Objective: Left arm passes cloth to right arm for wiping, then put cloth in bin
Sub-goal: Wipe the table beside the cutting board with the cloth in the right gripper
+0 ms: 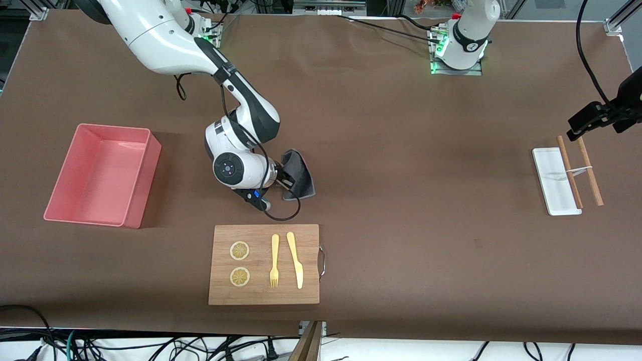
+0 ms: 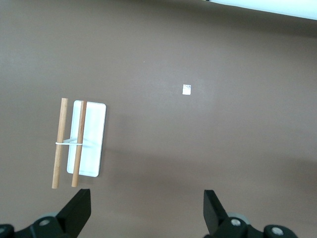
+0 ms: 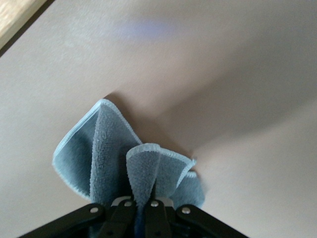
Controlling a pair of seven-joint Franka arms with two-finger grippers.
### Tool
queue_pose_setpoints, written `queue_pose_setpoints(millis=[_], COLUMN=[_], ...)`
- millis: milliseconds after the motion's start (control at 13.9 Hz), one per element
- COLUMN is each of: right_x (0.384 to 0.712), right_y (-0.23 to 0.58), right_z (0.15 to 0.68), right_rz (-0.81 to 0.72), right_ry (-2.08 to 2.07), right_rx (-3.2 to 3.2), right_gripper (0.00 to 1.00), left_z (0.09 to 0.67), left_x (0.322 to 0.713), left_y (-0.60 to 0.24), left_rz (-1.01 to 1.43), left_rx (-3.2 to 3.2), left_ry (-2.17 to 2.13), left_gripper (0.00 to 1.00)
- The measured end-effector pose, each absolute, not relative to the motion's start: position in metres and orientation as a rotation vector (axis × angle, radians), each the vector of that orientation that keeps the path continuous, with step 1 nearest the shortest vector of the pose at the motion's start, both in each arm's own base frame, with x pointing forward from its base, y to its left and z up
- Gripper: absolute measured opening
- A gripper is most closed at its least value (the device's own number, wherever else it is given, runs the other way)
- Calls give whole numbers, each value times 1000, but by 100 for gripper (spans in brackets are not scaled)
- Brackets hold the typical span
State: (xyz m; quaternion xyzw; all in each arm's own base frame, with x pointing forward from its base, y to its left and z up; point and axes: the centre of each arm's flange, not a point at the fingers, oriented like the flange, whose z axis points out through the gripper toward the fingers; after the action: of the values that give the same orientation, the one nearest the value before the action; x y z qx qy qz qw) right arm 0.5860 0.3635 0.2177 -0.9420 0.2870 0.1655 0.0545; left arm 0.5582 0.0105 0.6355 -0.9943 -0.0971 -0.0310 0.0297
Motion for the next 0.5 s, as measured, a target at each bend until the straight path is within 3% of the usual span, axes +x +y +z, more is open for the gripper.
queue_pose_setpoints(millis=[504], right_x=[614], right_y=[272], right_z=[195], right_rz=[527], right_ry=[682], right_rx=[-2979], right_gripper=[2], left_z=[633], left_x=[557], left_y=[10], left_rz=[-82], left_rx=[-3066], left_ry=[-299], left_gripper=[100])
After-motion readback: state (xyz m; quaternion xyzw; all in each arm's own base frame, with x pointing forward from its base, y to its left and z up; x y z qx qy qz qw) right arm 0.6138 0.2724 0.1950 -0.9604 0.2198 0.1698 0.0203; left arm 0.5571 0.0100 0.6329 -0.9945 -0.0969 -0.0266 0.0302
